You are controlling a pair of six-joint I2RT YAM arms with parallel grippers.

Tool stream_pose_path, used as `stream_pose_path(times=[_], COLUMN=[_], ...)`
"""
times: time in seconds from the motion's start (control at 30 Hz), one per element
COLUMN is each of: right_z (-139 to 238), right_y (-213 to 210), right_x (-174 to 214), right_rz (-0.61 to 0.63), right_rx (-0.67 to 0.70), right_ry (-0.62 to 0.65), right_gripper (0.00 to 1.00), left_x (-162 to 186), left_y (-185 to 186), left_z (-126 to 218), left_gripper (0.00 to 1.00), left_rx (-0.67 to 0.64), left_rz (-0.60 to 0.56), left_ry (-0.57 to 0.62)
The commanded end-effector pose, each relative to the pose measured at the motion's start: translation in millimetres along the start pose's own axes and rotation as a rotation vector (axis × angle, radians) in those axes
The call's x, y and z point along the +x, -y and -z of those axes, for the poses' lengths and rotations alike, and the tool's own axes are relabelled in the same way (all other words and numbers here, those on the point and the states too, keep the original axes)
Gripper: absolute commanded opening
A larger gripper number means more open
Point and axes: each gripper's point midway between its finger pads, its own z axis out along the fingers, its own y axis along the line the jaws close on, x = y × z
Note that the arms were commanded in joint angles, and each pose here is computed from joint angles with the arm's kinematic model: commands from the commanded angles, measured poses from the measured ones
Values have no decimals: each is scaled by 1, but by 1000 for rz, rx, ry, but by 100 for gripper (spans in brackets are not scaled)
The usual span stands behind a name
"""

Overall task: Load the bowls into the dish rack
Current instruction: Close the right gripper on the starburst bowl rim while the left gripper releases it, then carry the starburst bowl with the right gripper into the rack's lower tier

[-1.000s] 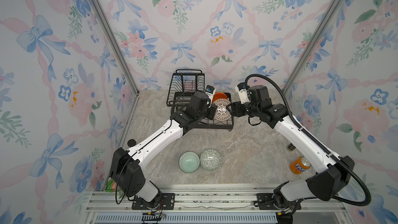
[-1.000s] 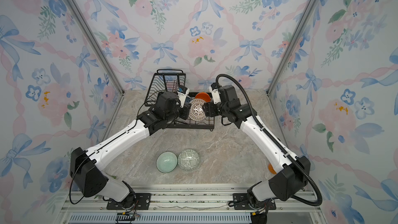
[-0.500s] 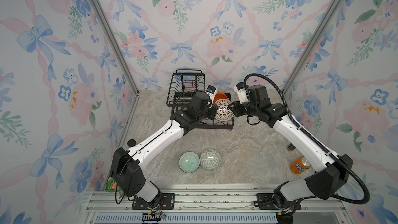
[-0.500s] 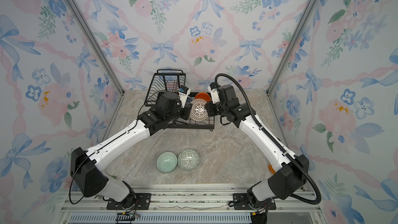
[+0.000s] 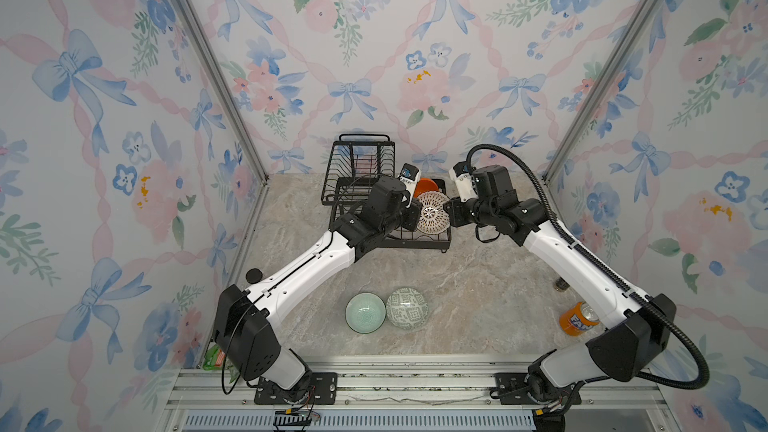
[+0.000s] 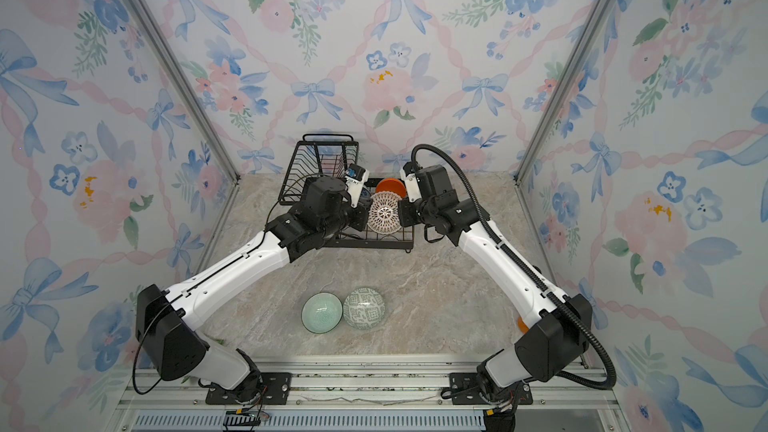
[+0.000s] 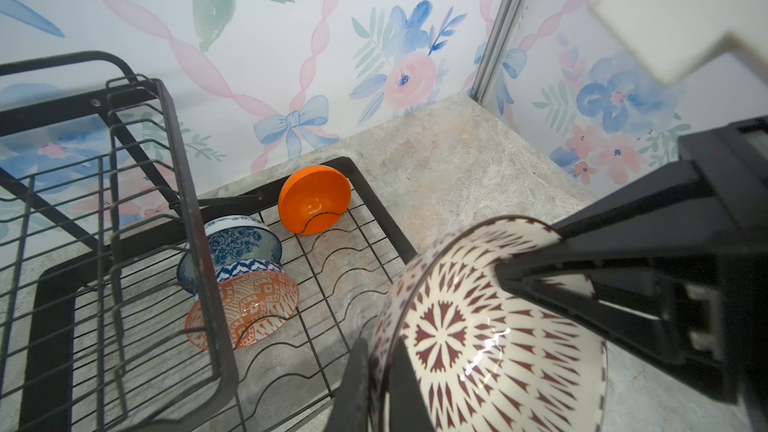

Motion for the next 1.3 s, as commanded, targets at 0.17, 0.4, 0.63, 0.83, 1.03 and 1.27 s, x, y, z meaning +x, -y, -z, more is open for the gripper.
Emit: stream_pose_path(times=[0.17, 0.4, 0.63, 0.83, 1.03, 1.27], right_z=[2, 0, 0, -11, -32, -75], right_y=[-2, 7, 26, 50, 71, 82], right_x=[-12, -9, -22, -39, -56, -62], right_rz=[14, 35, 146, 219, 289, 420], right_rx=[2, 37, 135, 248, 326, 369], right_ry=[43, 41, 131, 206, 336, 396], right_gripper=[0, 0, 0, 0, 0, 0], left_x=[0, 11, 35, 59, 77, 98], left_y=[4, -21, -51, -74, -86, -94], left_z=[17, 30, 47, 65, 78, 83], left_gripper=[49, 83, 98, 98, 98, 98], left_rx=[36, -13, -108, -182, -224, -246], left_rz=[-23, 4, 48, 99, 128, 152], left_ry=[27, 16, -35, -83, -137, -202])
